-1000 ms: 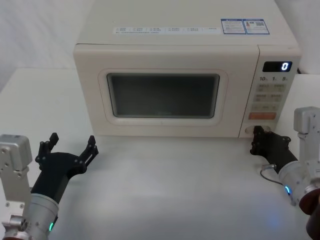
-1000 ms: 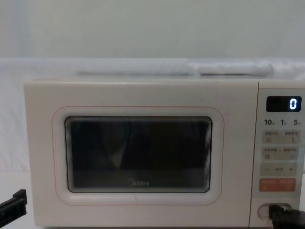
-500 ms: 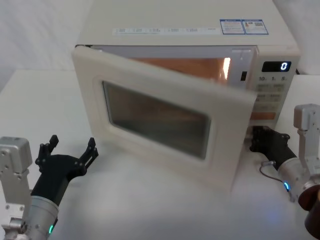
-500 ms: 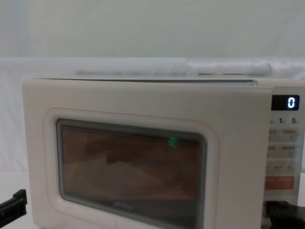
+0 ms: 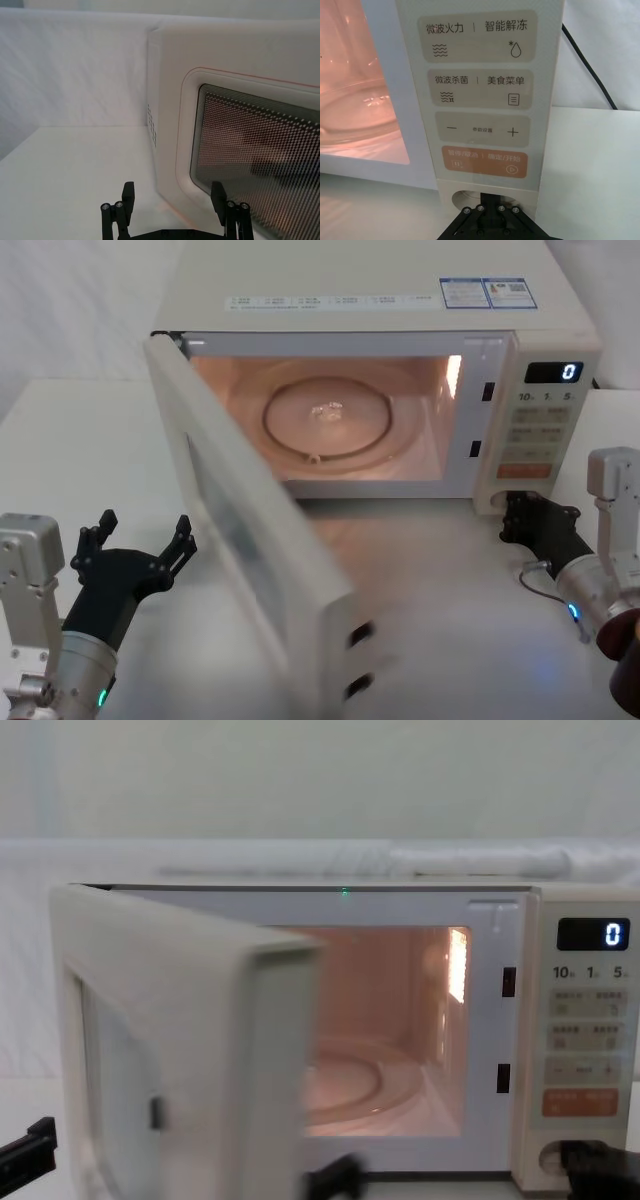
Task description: Press the button to open the microwave door with one hand; close the microwave door with the other hand.
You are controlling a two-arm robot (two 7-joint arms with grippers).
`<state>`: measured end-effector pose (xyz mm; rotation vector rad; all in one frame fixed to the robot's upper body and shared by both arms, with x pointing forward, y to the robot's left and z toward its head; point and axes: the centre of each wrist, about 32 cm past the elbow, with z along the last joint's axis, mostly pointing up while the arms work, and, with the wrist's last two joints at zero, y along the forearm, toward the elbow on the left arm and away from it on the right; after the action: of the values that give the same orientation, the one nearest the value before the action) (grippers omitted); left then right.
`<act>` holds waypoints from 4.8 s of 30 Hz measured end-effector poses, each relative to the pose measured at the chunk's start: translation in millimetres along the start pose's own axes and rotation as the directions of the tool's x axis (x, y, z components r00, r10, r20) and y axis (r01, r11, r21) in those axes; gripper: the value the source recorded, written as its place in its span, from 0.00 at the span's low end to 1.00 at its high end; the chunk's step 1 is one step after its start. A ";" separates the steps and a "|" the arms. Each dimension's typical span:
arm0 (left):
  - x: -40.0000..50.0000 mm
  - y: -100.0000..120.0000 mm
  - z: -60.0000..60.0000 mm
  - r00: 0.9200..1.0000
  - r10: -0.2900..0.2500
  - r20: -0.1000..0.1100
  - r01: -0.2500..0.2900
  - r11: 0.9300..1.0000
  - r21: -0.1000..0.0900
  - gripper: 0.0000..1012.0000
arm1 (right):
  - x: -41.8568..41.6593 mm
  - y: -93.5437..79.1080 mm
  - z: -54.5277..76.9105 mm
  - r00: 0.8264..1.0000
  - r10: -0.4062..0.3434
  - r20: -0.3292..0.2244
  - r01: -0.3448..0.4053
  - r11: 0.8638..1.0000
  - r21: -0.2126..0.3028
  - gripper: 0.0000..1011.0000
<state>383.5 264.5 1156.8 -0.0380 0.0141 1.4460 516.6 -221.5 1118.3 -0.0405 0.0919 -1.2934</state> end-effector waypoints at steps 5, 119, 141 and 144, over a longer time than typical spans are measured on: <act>0.0 0.0 0.0 1.000 0.000 0.000 0.000 1.000 0.000 0.99 | -0.5 -3.9 0.0 1.000 0.001 0.003 -0.001 1.000 -0.006 0.00; 0.0 0.0 0.0 1.000 0.000 0.000 0.000 1.000 0.000 0.99 | 57.1 -73.9 57.8 0.992 0.109 0.064 -0.111 0.994 0.025 0.75; 0.0 0.0 0.0 1.000 0.000 0.000 0.000 1.000 0.000 0.99 | 57.0 -73.9 57.8 0.992 0.108 0.065 -0.110 0.994 0.025 0.99; 0.0 0.0 0.0 1.000 0.000 0.000 0.000 1.000 0.000 0.99 | 57.0 -73.9 57.8 0.992 0.108 0.065 -0.110 0.994 0.025 0.99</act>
<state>383.5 264.5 1156.8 -0.0380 0.0141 1.4461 466.5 -297.7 1179.3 -0.0512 0.0211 -1.1830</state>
